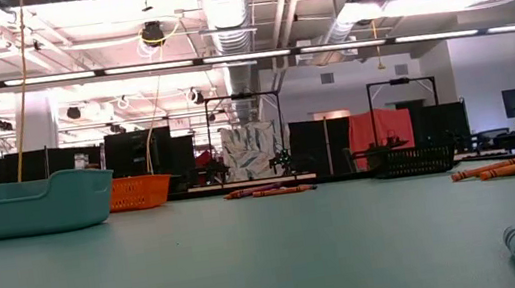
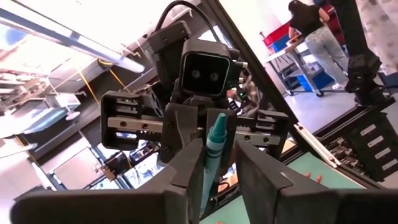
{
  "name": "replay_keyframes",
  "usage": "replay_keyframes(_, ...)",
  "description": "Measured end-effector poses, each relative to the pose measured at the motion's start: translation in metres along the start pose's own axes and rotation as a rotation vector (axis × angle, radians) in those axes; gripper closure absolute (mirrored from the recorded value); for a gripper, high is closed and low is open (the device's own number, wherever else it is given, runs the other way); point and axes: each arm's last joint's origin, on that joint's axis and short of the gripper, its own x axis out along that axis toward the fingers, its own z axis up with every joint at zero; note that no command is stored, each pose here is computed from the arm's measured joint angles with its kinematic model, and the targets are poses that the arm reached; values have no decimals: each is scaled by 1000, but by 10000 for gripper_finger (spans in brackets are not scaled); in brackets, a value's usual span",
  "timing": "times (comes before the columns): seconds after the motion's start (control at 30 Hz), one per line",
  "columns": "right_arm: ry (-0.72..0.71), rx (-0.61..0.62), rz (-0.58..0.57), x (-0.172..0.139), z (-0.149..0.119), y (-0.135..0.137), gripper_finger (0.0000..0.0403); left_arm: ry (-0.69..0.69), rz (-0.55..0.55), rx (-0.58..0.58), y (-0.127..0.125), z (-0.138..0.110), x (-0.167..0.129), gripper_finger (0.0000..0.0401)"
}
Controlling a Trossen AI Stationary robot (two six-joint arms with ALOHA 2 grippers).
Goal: Sort crayons
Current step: Put the blue crayon into the left blue bin
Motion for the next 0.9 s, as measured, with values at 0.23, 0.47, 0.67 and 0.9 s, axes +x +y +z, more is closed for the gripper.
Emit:
replay_keyframes(0.23, -6, 28, 13, 2, -2, -2, 403, -10, -4, -6, 2, -2, 2, 348)
replay_keyframes(0.47, -2, 31, 14, 2, -2, -2, 396, -5, -5, 13, 2, -2, 2, 392)
replay_keyframes(0.67, 52, 75, -8, 4, -8, -4, 375, 37, 11, 23, 2, -4, 2, 396)
replay_keyframes(0.9, 203, 118, -20, 8, -26, -7, 269, 287, 27, 127, 14, -9, -4, 398)
